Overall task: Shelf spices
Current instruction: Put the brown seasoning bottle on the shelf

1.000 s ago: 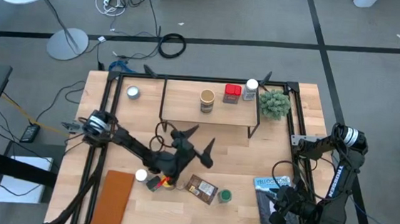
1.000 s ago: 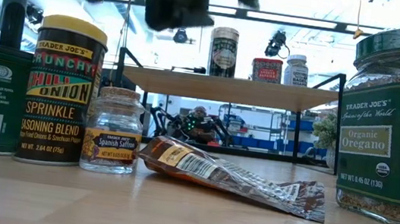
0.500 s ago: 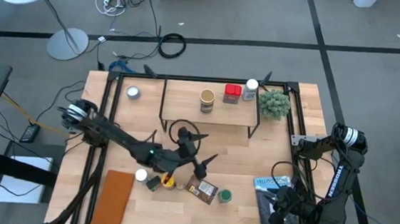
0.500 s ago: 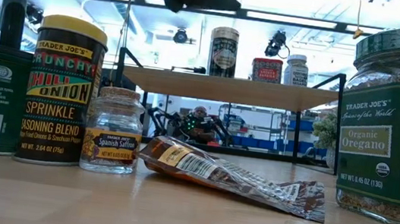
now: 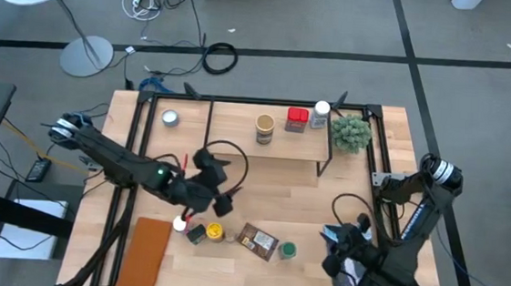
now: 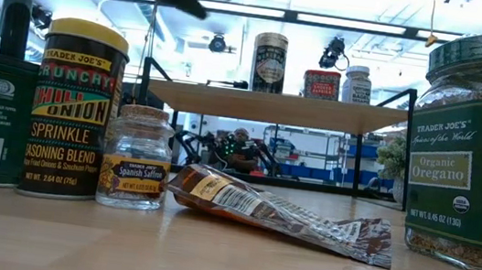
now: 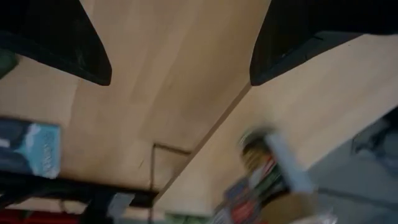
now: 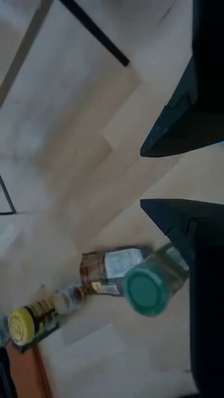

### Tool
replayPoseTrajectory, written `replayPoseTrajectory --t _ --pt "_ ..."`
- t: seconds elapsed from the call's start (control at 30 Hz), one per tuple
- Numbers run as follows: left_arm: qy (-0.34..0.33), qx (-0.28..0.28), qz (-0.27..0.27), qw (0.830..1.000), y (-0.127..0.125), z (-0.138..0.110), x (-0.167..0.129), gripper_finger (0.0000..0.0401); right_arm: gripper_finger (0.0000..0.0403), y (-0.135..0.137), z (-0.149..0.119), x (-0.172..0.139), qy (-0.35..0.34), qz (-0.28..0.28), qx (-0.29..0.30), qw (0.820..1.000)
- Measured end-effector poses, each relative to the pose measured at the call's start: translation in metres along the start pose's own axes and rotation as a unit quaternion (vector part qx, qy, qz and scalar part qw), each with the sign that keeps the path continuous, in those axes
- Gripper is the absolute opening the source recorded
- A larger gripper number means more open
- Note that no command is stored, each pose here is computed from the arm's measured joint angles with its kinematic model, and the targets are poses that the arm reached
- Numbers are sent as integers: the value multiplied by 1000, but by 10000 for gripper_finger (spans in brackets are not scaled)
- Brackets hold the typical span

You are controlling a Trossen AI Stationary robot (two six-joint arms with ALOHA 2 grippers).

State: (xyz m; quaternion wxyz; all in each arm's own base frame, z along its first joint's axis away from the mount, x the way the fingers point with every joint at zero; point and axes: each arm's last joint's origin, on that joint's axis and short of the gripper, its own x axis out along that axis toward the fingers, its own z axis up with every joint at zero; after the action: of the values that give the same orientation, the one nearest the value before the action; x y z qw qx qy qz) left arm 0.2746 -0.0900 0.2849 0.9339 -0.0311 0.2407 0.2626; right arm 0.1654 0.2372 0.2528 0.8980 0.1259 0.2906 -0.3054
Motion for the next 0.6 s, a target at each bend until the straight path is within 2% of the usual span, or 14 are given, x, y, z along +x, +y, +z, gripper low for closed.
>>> replayPoseTrajectory --t 0.23,0.47,0.6 --pt "60 -22 39 997 22 -11 -16 387 118 17 9 12 -28 38 43 998" --pt "67 -15 84 994 40 -13 -32 387 118 40 30 33 -34 82 103 991" --pt "59 -21 99 993 54 -19 -45 387 106 54 48 46 -64 110 128 984"
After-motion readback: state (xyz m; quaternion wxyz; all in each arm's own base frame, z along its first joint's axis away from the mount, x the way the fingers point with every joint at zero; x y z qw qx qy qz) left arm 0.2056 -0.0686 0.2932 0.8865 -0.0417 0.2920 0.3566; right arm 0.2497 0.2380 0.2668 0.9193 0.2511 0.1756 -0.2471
